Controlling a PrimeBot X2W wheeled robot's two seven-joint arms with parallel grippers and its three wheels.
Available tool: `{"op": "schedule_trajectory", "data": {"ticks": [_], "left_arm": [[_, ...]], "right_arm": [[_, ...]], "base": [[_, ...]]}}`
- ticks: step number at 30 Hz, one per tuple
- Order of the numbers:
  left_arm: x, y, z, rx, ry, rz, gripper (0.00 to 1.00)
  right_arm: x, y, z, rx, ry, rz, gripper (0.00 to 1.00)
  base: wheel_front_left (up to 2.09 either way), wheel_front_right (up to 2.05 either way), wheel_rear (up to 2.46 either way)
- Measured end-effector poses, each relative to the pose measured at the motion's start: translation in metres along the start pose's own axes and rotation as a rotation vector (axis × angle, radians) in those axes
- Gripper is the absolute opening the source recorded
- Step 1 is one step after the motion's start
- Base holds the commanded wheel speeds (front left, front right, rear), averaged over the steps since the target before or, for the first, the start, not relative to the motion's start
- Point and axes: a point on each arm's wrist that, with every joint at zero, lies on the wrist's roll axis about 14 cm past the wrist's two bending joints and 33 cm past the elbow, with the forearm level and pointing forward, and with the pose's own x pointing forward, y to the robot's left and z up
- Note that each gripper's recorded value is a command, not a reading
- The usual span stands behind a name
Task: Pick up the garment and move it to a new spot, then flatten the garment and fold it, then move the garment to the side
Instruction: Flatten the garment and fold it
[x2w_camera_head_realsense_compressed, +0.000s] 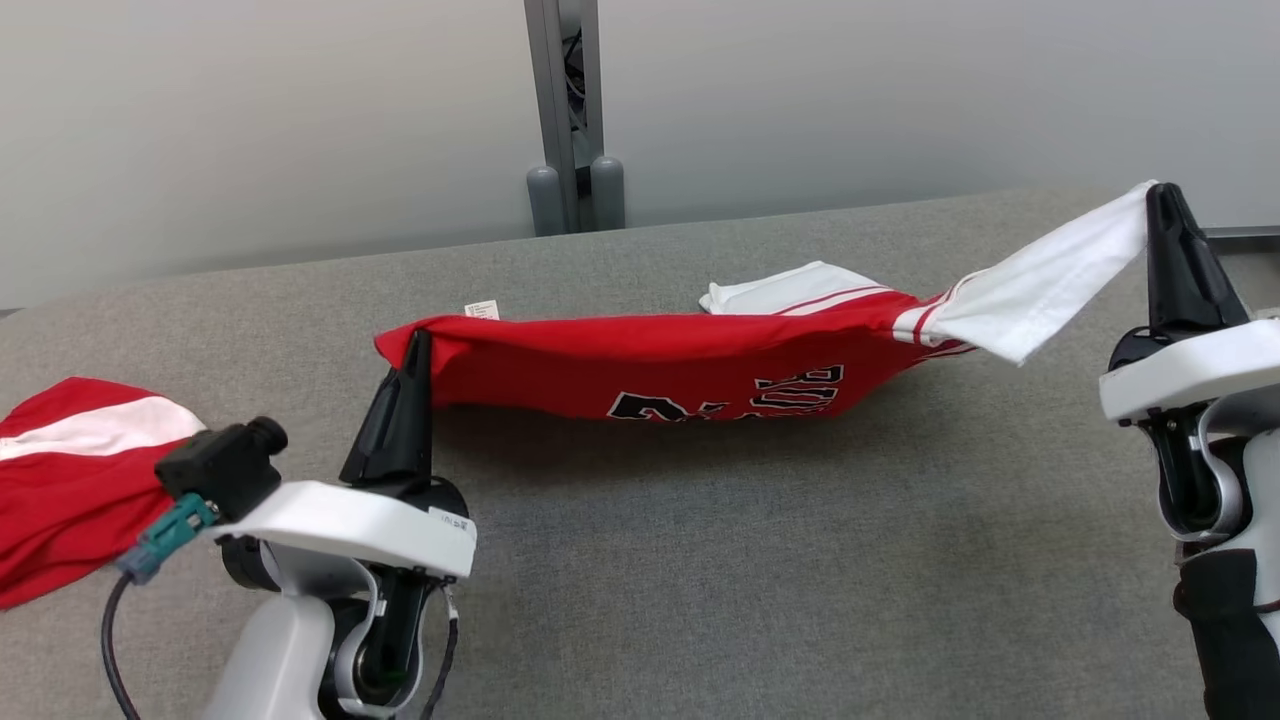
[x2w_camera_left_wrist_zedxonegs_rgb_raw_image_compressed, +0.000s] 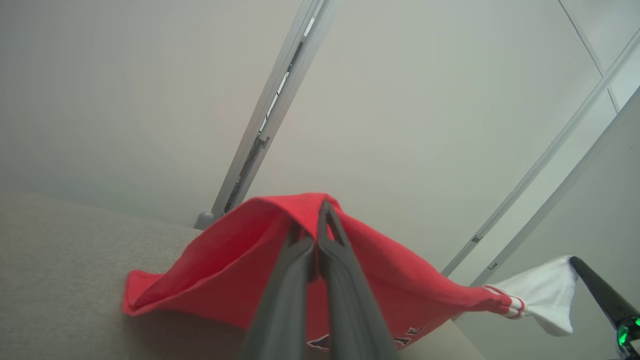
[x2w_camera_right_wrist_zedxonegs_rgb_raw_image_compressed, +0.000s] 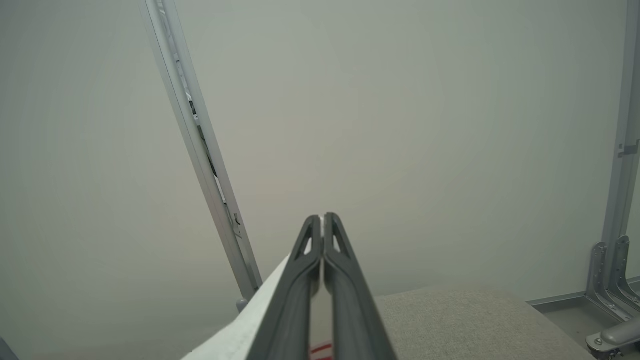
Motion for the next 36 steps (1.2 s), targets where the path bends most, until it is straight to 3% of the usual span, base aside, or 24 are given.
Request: {"op": "schedule_trajectory", "data": {"ticks": [6, 14, 23, 29, 36], "left_arm": [[0.034, -0.008, 0.01, -0.016, 0.045, -0.036, 0.0], [0.128, -0.015, 0.041, 0.153, 0.094, -0.091, 0.0], [0.236, -0.002, 0.055, 0.274, 0.054, -0.074, 0.0], [0.291, 0.018, 0.072, 0.252, -0.131, -0.002, 0.0], [0.312, 0.018, 0.094, 0.197, -0.342, -0.021, 0.0]], "right_arm": [[0.029, 0.009, 0.023, -0.068, -0.027, 0.042, 0.0], [0.118, 0.032, 0.07, -0.128, -0.106, 0.134, 0.0], [0.219, 0.044, 0.069, -0.205, -0.098, 0.187, 0.0], [0.268, 0.056, 0.073, -0.145, -0.243, 0.211, 0.0], [0.287, 0.061, 0.073, -0.073, -0.36, 0.218, 0.0]], "base": [[0.0, 0.0, 0.0], [0.0, 0.0, 0.0], [0.0, 0.0, 0.0], [0.0, 0.0, 0.0], [0.0, 0.0, 0.0]]}}
